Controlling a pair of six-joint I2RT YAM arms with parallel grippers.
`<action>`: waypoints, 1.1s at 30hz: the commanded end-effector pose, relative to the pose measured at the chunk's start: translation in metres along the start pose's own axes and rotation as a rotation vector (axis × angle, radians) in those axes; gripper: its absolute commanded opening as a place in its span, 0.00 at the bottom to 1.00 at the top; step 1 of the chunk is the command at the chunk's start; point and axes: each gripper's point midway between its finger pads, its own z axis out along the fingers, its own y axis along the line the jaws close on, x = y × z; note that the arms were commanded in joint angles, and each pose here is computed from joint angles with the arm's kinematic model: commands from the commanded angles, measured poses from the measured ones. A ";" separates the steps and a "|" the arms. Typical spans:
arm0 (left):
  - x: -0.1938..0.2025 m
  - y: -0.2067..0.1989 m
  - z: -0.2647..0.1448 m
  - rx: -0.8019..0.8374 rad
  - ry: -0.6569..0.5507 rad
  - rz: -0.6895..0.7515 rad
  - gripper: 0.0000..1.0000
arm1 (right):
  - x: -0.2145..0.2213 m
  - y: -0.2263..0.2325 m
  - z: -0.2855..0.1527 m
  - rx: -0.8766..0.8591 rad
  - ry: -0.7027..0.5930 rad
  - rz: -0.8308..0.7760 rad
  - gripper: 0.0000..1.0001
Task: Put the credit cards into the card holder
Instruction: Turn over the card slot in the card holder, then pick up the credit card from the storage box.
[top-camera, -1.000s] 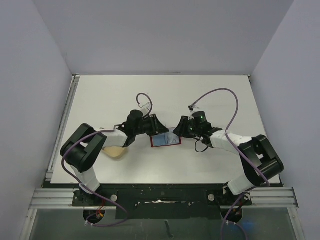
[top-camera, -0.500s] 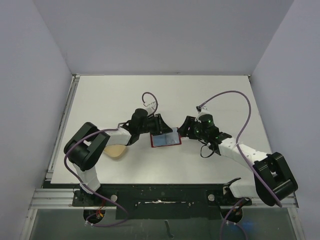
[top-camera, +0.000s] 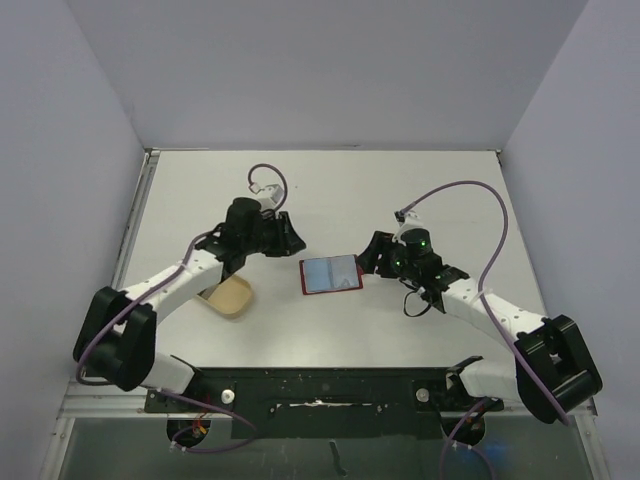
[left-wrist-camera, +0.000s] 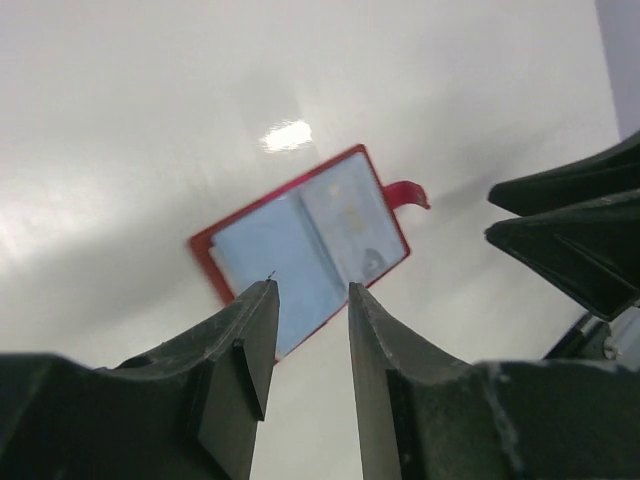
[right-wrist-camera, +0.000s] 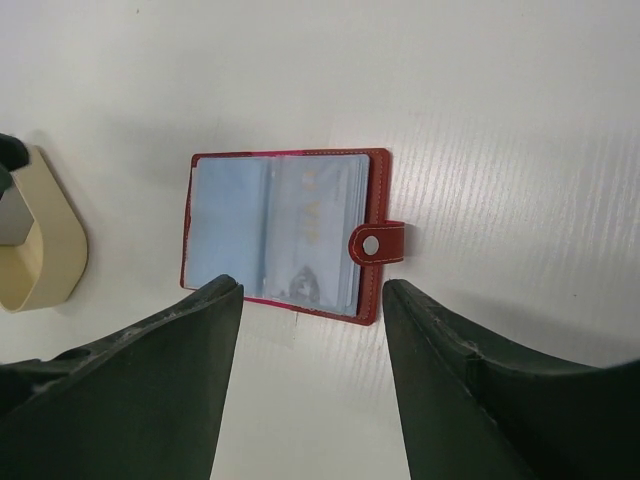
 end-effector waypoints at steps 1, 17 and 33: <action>-0.032 0.034 -0.057 -0.215 -0.053 0.104 0.33 | -0.025 0.015 -0.009 -0.044 -0.077 -0.032 0.59; -0.046 0.108 -0.187 -0.725 -0.021 0.423 0.56 | -0.023 0.011 -0.008 -0.025 -0.053 -0.054 0.59; -0.010 0.169 -0.155 -0.792 0.166 0.566 0.55 | -0.024 0.017 0.001 -0.050 -0.013 -0.072 0.59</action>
